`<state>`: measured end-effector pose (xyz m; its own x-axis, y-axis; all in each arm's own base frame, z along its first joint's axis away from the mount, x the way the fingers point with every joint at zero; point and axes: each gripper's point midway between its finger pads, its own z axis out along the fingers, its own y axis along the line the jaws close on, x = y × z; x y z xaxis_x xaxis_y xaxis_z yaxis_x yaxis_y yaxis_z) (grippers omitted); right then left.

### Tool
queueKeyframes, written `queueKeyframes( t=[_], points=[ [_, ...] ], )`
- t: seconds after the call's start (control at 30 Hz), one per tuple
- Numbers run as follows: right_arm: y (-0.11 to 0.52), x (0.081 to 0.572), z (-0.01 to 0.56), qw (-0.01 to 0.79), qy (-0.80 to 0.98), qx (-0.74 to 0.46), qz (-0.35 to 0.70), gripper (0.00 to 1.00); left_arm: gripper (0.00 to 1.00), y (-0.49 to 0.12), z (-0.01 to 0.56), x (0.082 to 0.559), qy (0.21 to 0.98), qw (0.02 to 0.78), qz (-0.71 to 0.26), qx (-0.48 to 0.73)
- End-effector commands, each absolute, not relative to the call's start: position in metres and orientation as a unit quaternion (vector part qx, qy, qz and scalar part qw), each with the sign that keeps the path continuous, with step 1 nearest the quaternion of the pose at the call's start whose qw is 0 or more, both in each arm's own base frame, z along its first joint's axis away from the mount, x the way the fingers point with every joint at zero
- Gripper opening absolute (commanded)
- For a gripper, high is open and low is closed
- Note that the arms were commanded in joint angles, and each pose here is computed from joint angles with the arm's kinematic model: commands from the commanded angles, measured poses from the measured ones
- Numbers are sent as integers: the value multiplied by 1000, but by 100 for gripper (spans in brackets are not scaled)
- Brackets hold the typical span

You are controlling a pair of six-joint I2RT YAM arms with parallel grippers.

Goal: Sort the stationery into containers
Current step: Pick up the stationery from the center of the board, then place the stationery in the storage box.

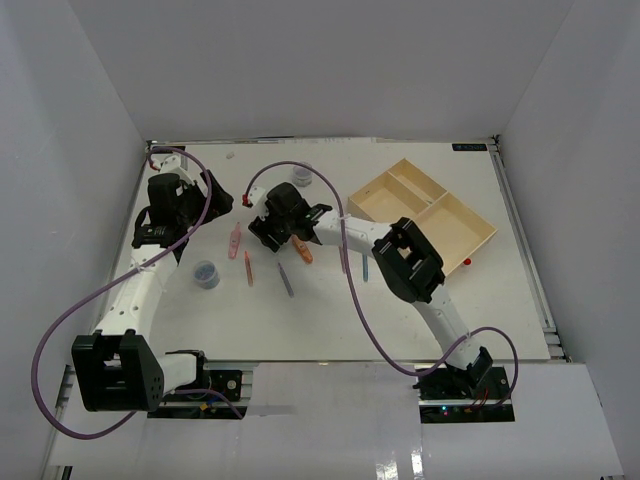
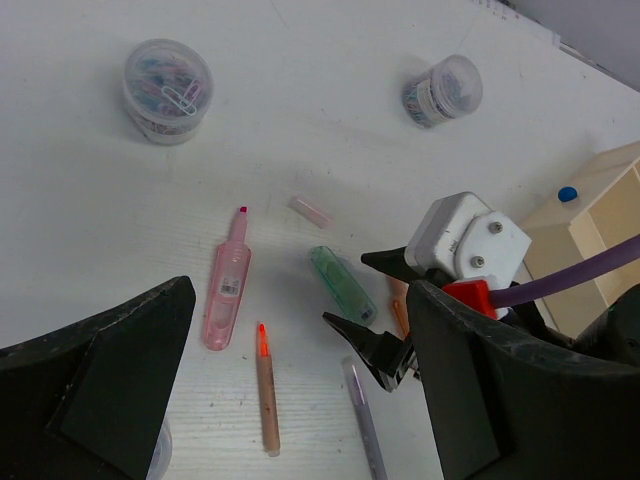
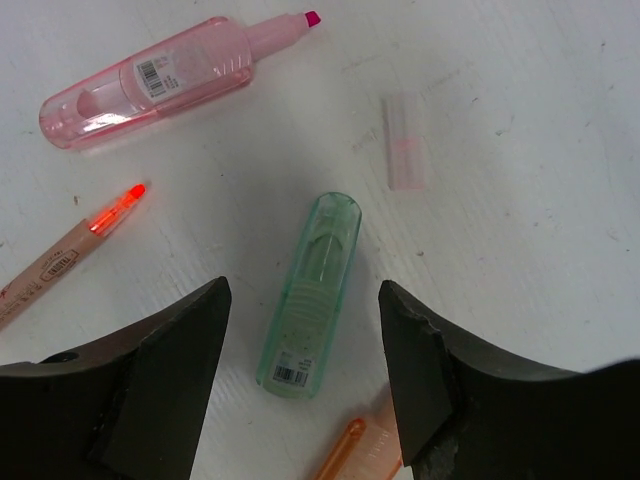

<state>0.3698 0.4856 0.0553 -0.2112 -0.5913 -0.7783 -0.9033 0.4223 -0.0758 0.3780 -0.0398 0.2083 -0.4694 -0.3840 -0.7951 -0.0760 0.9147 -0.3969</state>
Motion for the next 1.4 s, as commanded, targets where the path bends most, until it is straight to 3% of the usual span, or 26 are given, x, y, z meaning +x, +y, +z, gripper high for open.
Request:
queueKeyframes(
  t=[0.0, 0.1, 0.43, 0.73, 0.87, 1.03, 1.37],
  points=[
    [501, 374, 59, 402, 744, -491, 209, 67, 98, -39, 223, 376, 833, 514, -155, -131],
    [498, 375, 48, 394, 750, -490, 204, 64, 98, -40, 223, 376, 834, 514, -156, -130],
    [496, 373, 55, 397, 748, -493, 201, 35, 98, -40, 222, 375, 834, 513, -156, -130],
    [475, 383, 171, 491, 695, -496, 171, 27, 98, -40, 222, 375, 834, 513, -156, -130],
    [423, 406, 216, 537, 686, -482, 96, 27, 98, -40, 222, 375, 834, 512, -158, -129],
    [315, 460, 209, 531, 720, -446, -20, 27, 98, -42, 224, 374, 833, 514, -161, -127],
    [151, 509, 205, 530, 766, -355, -83, 29, 98, -43, 224, 375, 834, 512, -164, -127]
  ],
)
